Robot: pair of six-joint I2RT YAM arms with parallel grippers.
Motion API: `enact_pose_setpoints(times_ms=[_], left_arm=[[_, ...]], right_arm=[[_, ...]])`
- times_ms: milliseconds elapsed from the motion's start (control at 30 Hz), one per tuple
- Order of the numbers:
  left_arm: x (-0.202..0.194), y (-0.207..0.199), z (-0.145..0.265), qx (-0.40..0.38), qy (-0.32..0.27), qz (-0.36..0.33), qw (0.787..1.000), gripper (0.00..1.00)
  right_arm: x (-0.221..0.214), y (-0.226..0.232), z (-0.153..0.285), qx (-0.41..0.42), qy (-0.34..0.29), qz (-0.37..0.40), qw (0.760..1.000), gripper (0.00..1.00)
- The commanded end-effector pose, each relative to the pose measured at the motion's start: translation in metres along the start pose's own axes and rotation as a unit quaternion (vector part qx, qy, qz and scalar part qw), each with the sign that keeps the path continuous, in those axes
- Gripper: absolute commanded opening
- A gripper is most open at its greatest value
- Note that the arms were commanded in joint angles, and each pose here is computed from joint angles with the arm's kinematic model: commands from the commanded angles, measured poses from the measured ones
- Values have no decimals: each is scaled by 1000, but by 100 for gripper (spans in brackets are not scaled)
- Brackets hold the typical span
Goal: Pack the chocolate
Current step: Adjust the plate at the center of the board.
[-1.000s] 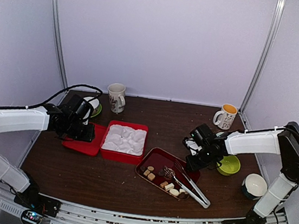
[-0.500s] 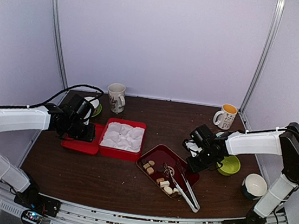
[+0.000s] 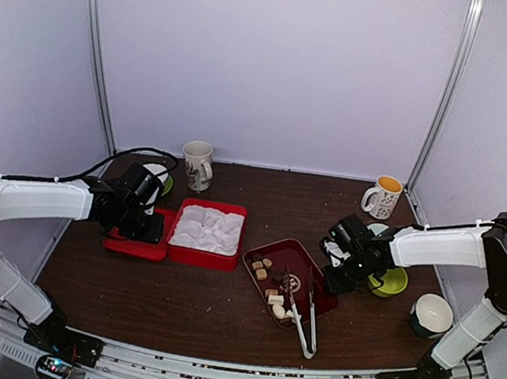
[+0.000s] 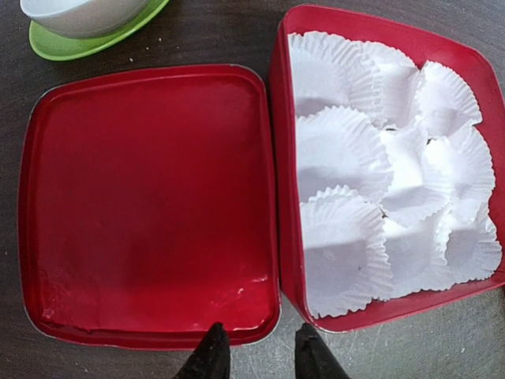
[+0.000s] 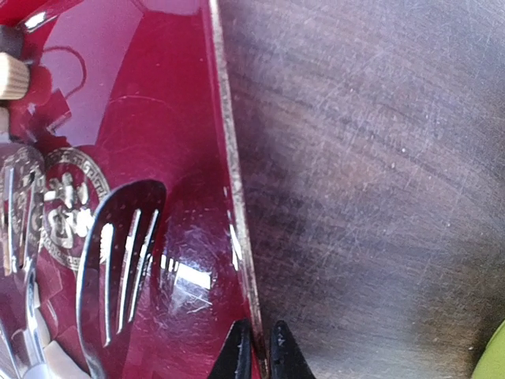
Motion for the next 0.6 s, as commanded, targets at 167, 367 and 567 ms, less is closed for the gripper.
enact_pose_setpoints(times_ms=[167,367,567], left_arm=[[16,7,3,-21,-29,17,999,34],[23,17,-4,-39,-38,39,998,37],[34,10,-12,-68,-44,24,996,49]], right_arm=[[19,0,-5,3,-49,-99,994,4],[25,2,-11,18,-72,-156,985,6],[32,-2,-12,0,-96,-200,975,6]])
Point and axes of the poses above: each gripper's point midway between its finger pads, its own z axis back along the fingers, its own y axis along the line the jaws close on, x = y × z, the point moved 9 cm from there along z, back along the fingers, and after that the axes turned 1 degree about z, right-handed, at the moved point
